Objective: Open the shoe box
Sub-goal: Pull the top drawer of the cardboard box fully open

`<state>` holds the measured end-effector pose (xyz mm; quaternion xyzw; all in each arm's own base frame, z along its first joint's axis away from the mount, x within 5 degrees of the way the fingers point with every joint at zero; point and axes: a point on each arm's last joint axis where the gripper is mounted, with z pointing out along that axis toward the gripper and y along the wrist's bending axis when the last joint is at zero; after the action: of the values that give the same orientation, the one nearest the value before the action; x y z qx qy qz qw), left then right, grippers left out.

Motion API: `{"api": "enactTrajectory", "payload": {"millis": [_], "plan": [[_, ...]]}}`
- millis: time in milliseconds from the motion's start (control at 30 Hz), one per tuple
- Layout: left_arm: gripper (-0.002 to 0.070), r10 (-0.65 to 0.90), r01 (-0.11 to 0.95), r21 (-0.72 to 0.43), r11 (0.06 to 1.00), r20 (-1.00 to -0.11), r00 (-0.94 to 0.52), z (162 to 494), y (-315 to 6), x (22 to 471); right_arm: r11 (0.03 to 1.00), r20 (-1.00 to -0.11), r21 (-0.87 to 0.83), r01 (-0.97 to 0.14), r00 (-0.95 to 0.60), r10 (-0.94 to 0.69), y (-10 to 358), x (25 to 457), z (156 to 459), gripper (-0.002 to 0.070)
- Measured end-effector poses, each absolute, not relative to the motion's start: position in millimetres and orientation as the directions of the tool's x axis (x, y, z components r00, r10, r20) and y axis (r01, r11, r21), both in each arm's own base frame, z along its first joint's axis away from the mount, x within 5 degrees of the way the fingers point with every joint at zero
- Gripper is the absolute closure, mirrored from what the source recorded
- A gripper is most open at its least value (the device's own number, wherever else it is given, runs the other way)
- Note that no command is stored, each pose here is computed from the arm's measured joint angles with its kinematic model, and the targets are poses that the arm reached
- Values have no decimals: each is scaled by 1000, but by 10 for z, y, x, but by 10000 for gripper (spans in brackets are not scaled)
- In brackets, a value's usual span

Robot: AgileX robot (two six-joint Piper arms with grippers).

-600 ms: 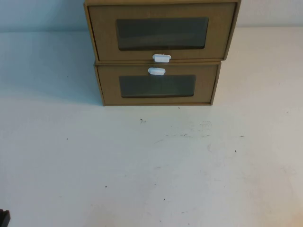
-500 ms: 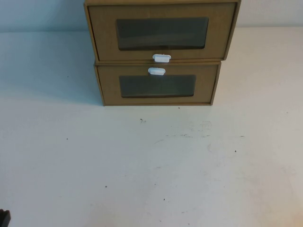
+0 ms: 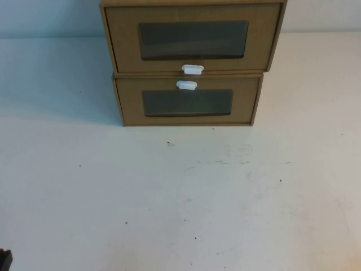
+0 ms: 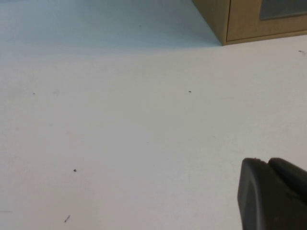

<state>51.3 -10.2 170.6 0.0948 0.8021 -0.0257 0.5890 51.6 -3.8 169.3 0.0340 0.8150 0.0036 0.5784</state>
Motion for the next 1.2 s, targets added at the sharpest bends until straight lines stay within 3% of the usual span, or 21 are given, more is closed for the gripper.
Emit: {"api": "enactTrajectory", "payload": {"millis": [733,833,933,1067,1200], "plan": [[680,110,161,80,984,-975,-191,1796,-92,539,998,-955,48,44,-290,58,-33,528,1729,689],[680,92,134,83,987,-994,-65,1914,-79,557,998,-981,53,24,-184,56,-20,552,1826,689],[680,66,85,81,993,-984,164,2123,-51,553,998,-998,56,-9,-9,56,2,568,1986,689],[680,40,22,57,998,-886,462,2399,-4,465,997,-967,50,-58,247,63,32,538,2222,689],[680,35,-14,34,999,-778,627,2551,28,367,995,-906,38,-90,418,73,53,481,2378,689]]}}
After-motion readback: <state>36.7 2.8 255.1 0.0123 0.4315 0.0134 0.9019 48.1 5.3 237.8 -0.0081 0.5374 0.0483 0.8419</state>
